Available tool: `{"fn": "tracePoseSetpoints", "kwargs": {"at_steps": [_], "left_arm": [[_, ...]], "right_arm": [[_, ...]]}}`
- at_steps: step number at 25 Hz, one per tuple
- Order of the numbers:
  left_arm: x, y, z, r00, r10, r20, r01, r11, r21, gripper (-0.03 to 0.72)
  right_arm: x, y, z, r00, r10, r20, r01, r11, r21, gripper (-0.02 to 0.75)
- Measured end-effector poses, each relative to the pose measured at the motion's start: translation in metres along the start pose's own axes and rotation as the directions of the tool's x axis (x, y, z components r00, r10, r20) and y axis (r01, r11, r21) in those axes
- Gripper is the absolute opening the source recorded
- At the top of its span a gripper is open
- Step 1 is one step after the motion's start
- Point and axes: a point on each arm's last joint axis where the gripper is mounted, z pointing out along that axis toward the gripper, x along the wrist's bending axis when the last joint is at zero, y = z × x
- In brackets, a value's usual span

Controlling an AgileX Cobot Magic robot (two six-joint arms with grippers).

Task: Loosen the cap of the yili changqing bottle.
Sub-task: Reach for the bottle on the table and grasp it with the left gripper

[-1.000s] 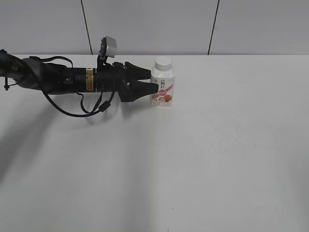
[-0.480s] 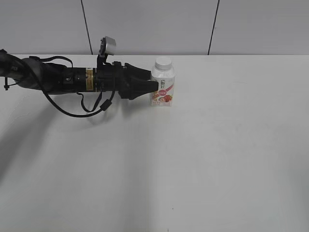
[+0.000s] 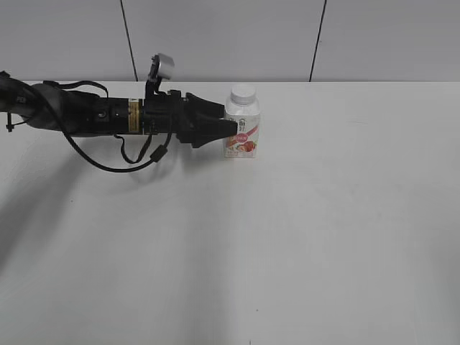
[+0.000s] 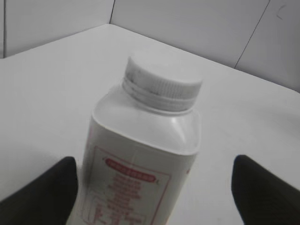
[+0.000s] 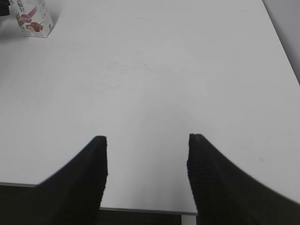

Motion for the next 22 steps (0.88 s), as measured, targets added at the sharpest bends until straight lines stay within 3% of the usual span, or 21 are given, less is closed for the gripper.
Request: {"fn": "tracePoseSetpoints", "kwargs": {"at_steps": [6,22], "left_arm": [[0.0,0.016,0.009,0.999,0.031,0.014,-0.031,0.999,-0.016,0.602],[-0.002,0.014,0.011,0.999,0.013,0.029,-0.014,1.0,0.012,0.59]], "right_arm": [[0.0,0.0,0.0,1.0,0.0,0.0,0.0,1.0,0.0,0.439],[0.0,0.0,0.0,1.0,0.0,0.0,0.0,1.0,0.0,0.439]]}}
